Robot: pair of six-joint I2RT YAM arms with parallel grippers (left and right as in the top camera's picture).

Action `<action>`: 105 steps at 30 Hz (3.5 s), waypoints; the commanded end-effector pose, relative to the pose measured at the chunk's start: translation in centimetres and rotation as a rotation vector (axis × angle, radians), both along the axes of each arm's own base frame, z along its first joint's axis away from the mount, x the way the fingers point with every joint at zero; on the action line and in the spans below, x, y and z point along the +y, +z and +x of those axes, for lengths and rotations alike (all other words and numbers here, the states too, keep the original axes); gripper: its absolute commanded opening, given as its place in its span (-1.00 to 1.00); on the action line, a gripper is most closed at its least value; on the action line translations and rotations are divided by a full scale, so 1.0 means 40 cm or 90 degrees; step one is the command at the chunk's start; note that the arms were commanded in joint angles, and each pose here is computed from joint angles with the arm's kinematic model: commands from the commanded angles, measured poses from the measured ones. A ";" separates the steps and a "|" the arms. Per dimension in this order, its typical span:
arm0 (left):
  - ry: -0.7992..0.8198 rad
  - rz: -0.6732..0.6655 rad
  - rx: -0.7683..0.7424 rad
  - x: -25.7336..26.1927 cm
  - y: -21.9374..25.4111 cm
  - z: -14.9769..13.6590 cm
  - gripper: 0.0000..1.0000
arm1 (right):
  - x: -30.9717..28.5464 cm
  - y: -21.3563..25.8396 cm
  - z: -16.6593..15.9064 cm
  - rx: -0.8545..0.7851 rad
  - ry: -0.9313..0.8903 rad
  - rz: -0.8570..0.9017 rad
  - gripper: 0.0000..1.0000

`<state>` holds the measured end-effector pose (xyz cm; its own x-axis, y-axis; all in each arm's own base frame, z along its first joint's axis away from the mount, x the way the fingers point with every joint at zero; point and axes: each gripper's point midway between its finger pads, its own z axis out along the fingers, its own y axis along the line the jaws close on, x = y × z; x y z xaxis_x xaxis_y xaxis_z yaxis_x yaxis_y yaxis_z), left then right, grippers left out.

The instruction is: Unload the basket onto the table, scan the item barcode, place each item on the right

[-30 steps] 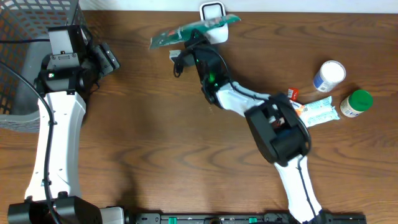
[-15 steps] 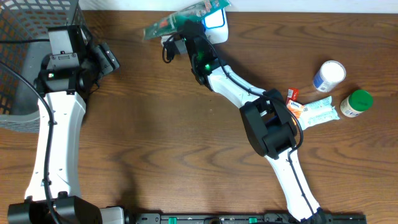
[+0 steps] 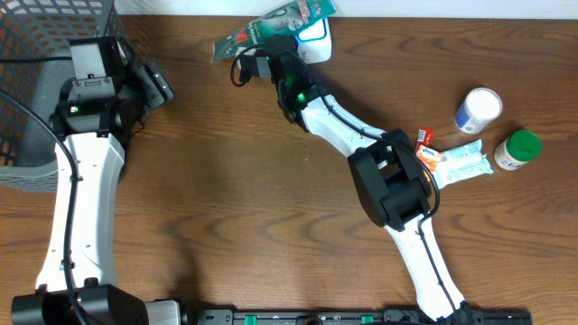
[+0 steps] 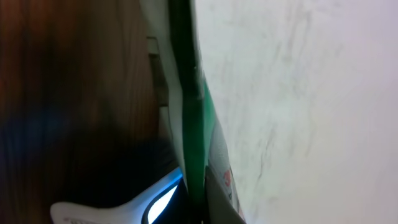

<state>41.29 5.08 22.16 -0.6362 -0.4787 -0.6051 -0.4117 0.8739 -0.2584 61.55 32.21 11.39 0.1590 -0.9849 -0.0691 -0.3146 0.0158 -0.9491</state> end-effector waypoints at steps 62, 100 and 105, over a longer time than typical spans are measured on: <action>0.018 0.005 0.007 0.020 -0.010 -0.001 0.68 | -0.749 0.087 -0.377 0.634 -0.660 0.737 0.98; 0.018 0.005 0.007 0.020 -0.010 -0.001 0.68 | -0.733 0.636 -1.265 -0.032 -0.124 0.863 0.98; 0.018 0.005 0.007 0.020 -0.010 -0.001 0.68 | -0.732 0.581 -1.176 -0.066 -0.098 0.855 0.98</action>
